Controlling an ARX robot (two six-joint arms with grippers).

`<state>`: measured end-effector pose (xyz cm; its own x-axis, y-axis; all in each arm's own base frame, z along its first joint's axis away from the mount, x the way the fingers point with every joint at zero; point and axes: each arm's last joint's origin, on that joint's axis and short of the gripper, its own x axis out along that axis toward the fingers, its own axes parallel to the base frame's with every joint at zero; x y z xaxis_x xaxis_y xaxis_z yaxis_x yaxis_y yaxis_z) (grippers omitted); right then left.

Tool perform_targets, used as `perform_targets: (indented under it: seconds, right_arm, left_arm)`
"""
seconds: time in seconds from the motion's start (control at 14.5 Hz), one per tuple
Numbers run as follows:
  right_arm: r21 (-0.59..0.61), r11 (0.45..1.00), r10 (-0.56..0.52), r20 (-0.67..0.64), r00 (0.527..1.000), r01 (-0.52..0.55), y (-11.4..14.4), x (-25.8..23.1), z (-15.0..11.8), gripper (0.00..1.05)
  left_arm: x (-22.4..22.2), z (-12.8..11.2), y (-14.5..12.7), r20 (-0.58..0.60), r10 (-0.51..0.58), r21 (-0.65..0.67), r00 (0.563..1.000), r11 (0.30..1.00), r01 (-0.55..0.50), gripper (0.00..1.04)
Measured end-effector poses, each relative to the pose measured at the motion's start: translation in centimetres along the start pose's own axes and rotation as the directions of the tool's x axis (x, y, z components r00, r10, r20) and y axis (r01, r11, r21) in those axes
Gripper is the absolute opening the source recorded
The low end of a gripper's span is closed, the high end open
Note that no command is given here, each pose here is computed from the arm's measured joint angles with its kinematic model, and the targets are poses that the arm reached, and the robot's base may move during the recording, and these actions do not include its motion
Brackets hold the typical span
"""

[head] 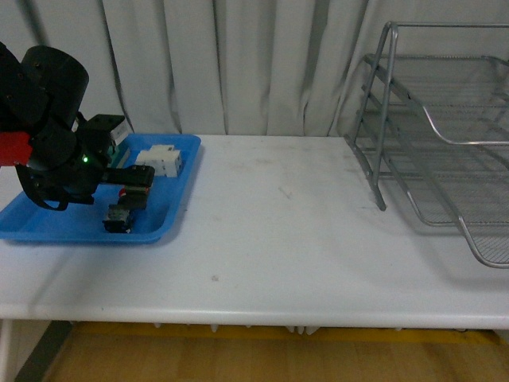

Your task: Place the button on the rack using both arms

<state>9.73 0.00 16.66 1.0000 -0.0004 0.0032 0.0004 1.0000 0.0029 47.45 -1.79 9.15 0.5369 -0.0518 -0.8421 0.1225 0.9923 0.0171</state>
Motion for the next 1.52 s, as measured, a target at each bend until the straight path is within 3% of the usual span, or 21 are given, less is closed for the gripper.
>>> perform_targets:
  seconds: [0.07,0.41,0.76,0.9,1.11,1.31,1.52]
  right_arm:
    - [0.000,1.000,0.000,0.000,1.000,0.000,0.0,0.0,0.0,0.98]
    - [0.000,1.000,0.000,0.000,1.000,0.000,0.0,0.0,0.0,0.98]
    - [0.000,1.000,0.000,0.000,1.000,0.000,0.0,0.0,0.0,0.98]
    - [0.000,1.000,0.000,0.000,1.000,0.000,0.0,0.0,0.0,0.98]
    - [0.000,1.000,0.000,0.000,1.000,0.000,0.0,0.0,0.0,0.98]
    - [0.000,1.000,0.000,0.000,1.000,0.000,0.0,0.0,0.0,0.98]
    - [0.000,1.000,0.000,0.000,1.000,0.000,0.0,0.0,0.0,0.98]
  left_arm:
    - [1.5,-0.9,0.0,-0.031,0.008,-0.005,0.999,1.000,-0.008,0.98]
    - [2.2,-0.7,-0.1,-0.017,0.023,-0.001,1.000,1.000,-0.023,0.98]
    - [2.5,-0.8,-0.1,-0.013,0.022,-0.004,1.000,1.000,-0.022,0.45]
    - [2.5,-0.7,-0.1,0.007,0.024,-0.014,1.000,1.000,-0.024,0.37]
    - [0.3,-0.7,0.0,0.064,0.011,-0.028,0.998,1.000,-0.009,0.36]
    - [-7.2,-0.5,-0.4,0.236,-0.018,-0.008,0.972,1.000,0.020,0.36]
    - [-13.0,-4.4,-0.8,0.298,-0.017,0.010,0.955,1.000,0.015,0.36]
